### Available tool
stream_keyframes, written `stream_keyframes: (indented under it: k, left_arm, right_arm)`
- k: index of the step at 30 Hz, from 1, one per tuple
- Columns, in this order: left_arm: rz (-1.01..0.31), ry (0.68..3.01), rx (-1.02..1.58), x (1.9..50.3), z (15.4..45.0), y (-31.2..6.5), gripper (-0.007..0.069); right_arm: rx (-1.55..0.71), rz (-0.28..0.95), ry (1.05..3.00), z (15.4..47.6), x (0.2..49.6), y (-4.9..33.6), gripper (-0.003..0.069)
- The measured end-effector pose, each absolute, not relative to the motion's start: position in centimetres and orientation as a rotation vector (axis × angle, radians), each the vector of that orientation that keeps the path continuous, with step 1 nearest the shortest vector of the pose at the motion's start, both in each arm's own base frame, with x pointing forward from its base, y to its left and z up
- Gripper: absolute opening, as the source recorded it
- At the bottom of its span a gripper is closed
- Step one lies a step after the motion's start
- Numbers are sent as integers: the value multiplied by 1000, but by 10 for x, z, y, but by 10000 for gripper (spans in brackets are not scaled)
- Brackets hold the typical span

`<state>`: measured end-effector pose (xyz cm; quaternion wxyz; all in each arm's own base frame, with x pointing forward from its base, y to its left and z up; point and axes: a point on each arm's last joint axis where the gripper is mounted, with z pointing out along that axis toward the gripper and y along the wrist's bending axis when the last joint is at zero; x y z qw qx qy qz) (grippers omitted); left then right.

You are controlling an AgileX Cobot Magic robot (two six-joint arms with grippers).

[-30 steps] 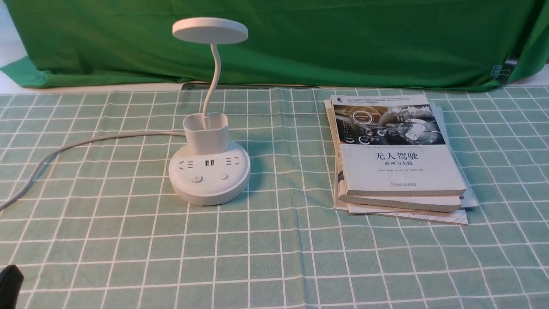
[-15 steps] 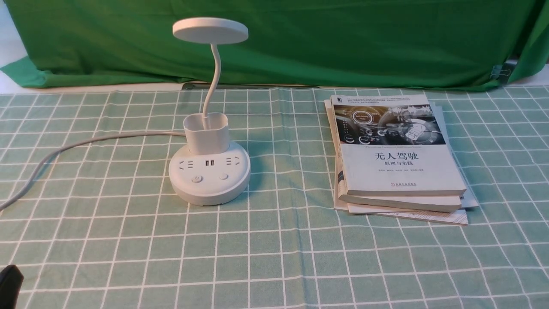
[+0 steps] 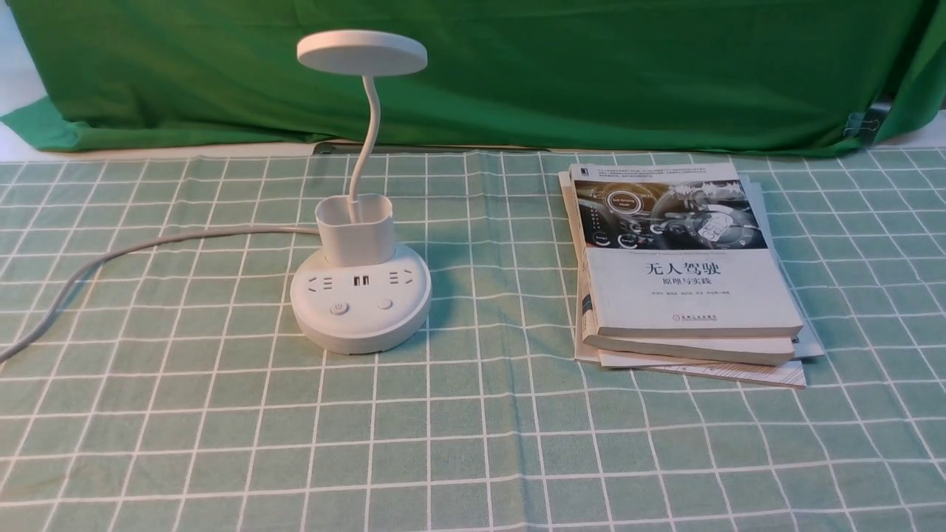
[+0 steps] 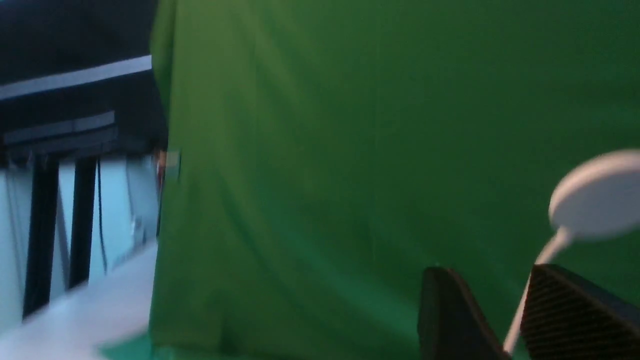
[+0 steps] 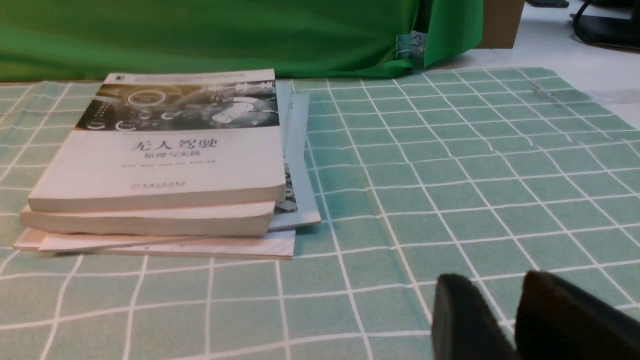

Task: Turn on the table lamp.
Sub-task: 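Press the power button on the lamp base to turn the lamp on with the left gripper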

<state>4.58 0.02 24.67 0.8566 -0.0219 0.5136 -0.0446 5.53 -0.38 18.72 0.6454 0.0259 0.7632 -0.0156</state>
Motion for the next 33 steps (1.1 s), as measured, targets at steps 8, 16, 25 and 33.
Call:
stream_keyframes:
  k: [8,16,25,33]
  left_arm:
    - [-106,670,-47,22,275,2,237]
    - [-127,474,-45,-3,322,2,237]
    - [-95,1171,-26,21,413,-1,237]
    - [-165,2002,-143,134,329,-6,146]
  right_arm:
    - [59,-36,1738,187,55,-4,238]
    - [59,-36,1738,187,55,-4,238]
    - [59,-36,1738,187,55,-4,238]
    - [59,-36,1738,187,55,-4,238]
